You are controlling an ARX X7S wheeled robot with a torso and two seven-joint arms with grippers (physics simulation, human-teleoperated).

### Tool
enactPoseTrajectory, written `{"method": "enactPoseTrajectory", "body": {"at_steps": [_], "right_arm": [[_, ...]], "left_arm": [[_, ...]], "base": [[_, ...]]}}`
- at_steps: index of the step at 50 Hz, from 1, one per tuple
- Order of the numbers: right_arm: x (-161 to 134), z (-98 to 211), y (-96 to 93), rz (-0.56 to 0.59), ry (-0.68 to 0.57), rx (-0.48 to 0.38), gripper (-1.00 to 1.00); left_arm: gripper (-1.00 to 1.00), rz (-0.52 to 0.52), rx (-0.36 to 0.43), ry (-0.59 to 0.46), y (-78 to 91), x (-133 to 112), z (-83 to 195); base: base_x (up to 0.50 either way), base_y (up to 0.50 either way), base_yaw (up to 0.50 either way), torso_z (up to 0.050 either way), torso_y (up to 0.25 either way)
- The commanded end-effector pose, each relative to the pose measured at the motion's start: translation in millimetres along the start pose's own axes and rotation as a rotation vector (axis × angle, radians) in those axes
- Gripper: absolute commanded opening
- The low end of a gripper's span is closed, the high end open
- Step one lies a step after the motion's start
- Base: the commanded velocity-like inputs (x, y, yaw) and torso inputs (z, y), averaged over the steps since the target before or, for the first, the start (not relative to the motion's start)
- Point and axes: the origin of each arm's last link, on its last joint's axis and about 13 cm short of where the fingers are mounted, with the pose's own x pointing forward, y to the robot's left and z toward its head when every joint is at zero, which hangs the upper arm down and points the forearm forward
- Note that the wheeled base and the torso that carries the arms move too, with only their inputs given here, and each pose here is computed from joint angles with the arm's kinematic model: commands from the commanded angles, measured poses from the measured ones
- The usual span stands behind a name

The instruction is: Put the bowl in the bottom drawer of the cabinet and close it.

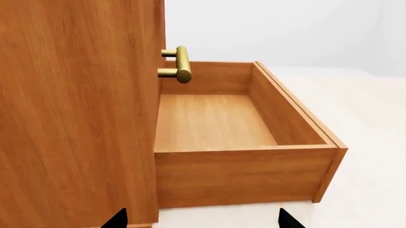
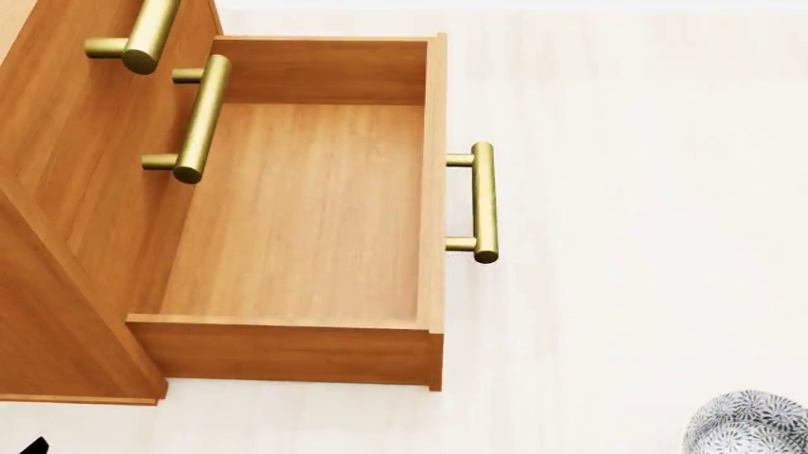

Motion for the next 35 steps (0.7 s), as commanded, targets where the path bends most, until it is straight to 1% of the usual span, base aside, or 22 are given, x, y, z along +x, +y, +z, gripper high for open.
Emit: {"method": "enactPoseTrajectory", "body": {"at_steps": [1,12,13,14,15,16,18,20,21,24,30,32,35], "right_arm": [[-20,-16,-27.6,-0.073,-0.015,0.078,1.00],[-19,-32,-36.7,-0.074,0.001,0.114,1.00],[-18,-34,-37.2,-0.072,0.001,0.131,1.00],[-18,-38,-38.0,-0.074,0.002,0.174,1.00],[-17,-40,-38.4,-0.073,-0.002,0.191,1.00],[-16,-43,-39.2,-0.071,-0.013,0.247,1.00],[-13,-51,-43.6,-0.095,-0.010,0.228,1.00],[-8,-63,-48.6,-0.107,0.001,0.288,1.00],[-7,-65,-49.6,-0.104,0.001,0.287,1.00],[0,-76,-54.0,-0.110,0.000,0.326,1.00],[11,-91,-59.6,-0.122,0.012,0.346,1.00],[12,-94,-60.3,-0.128,0.017,0.309,1.00],[14,-99,-60.1,-0.134,0.021,0.313,1.00]], "left_arm": [[1.00,0.000,0.000,0.002,0.0,1,-1],[1.00,0.003,0.001,0.001,0.2,2,0],[1.00,0.002,0.001,0.002,0.2,2,0],[1.00,0.003,0.000,0.001,0.4,2,0],[1.00,0.003,0.000,0.001,0.3,2,0],[1.00,0.003,0.000,0.002,0.4,2,0],[1.00,0.003,0.000,0.001,0.3,2,0],[1.00,0.003,0.000,-0.001,0.2,2,1],[1.00,0.003,0.000,-0.001,0.3,2,1],[1.00,0.007,-0.004,-0.007,1.2,2,2],[1.00,0.009,-0.002,-0.007,1.9,3,1],[1.00,0.009,-0.002,-0.008,1.9,3,1],[1.00,0.007,-0.002,-0.006,1.5,4,0]], "base": [[0.00,0.00,0.00,0.000,0.000],[0.00,0.00,0.00,0.000,0.000],[0.00,0.00,0.00,0.000,0.000],[0.00,0.00,0.00,0.000,0.000],[0.00,0.00,0.00,0.000,0.000],[0.00,0.00,0.00,0.000,0.000],[0.00,0.00,0.00,0.000,0.000],[0.00,0.00,0.00,0.000,0.000],[0.00,0.00,0.00,0.000,0.000],[0.00,0.00,0.00,0.000,0.000],[0.00,0.00,0.00,0.000,0.000],[0.00,0.00,0.00,0.000,0.000],[0.00,0.00,0.00,0.000,0.000]]}}
